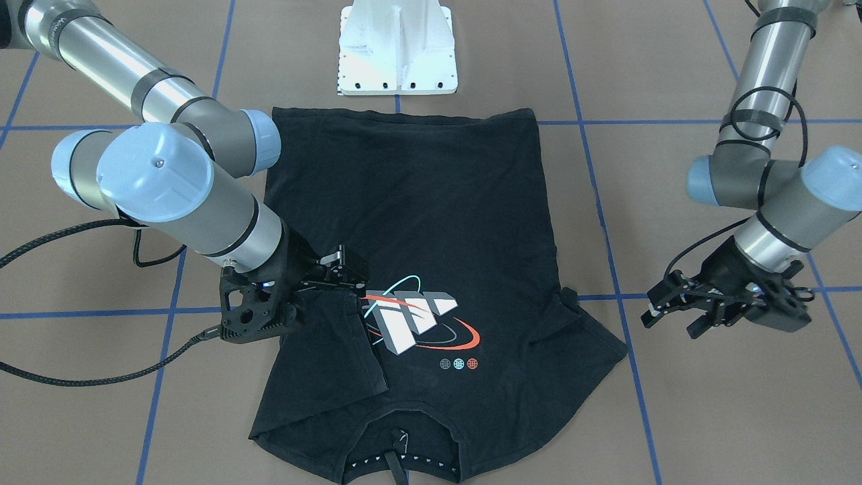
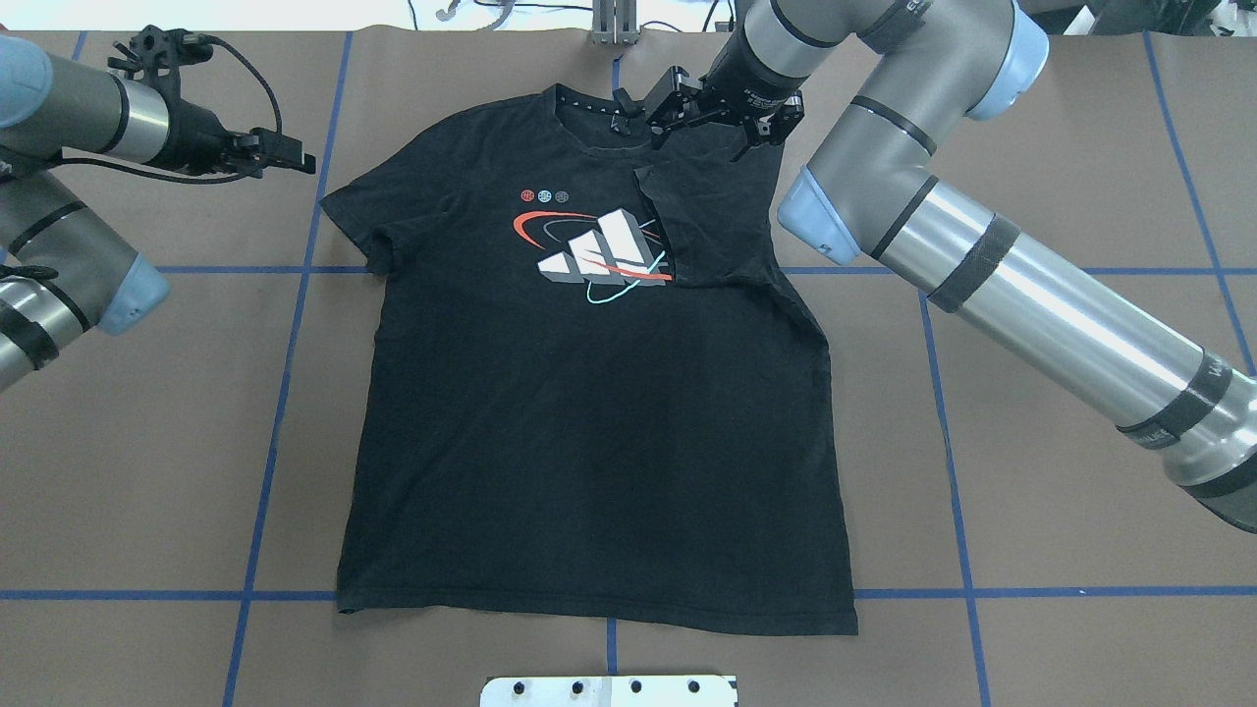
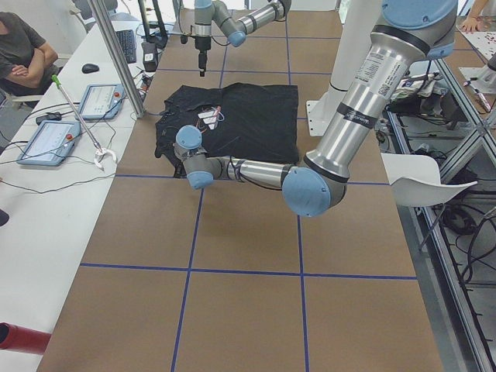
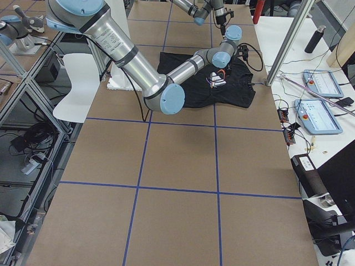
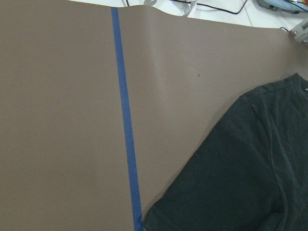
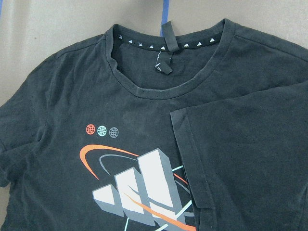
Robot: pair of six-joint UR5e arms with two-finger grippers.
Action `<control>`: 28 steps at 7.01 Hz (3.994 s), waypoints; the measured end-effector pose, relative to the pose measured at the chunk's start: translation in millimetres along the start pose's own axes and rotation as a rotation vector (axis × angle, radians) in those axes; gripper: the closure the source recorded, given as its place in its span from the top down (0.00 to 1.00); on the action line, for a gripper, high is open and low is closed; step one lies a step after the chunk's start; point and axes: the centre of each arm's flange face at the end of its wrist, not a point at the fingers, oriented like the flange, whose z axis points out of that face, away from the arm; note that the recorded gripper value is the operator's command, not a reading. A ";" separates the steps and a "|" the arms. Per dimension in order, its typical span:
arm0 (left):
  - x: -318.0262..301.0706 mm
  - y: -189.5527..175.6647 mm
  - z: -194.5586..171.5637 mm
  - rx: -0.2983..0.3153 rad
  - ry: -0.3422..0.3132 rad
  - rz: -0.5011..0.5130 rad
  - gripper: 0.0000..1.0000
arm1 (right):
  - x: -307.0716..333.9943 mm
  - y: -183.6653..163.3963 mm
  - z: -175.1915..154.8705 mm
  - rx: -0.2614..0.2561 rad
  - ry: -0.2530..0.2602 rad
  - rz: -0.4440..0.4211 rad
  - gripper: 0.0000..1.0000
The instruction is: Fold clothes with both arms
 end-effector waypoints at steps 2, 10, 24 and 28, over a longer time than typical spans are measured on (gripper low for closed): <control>14.0 -7.1 20.4 0.011 -0.018 -0.023 0.84 | -1.1 0.3 1.0 0.001 0.001 -0.001 1.00; 22.0 4.7 59.2 0.013 -0.077 -0.029 0.74 | -4.2 6.5 13.3 0.010 0.018 -0.008 1.00; 14.7 18.1 71.4 -0.017 -0.099 -0.033 0.00 | -5.0 7.3 13.5 0.011 0.017 -0.012 1.00; 23.7 13.8 66.6 -0.011 -0.088 -0.040 0.00 | -3.8 6.9 13.9 0.011 0.019 -0.010 1.00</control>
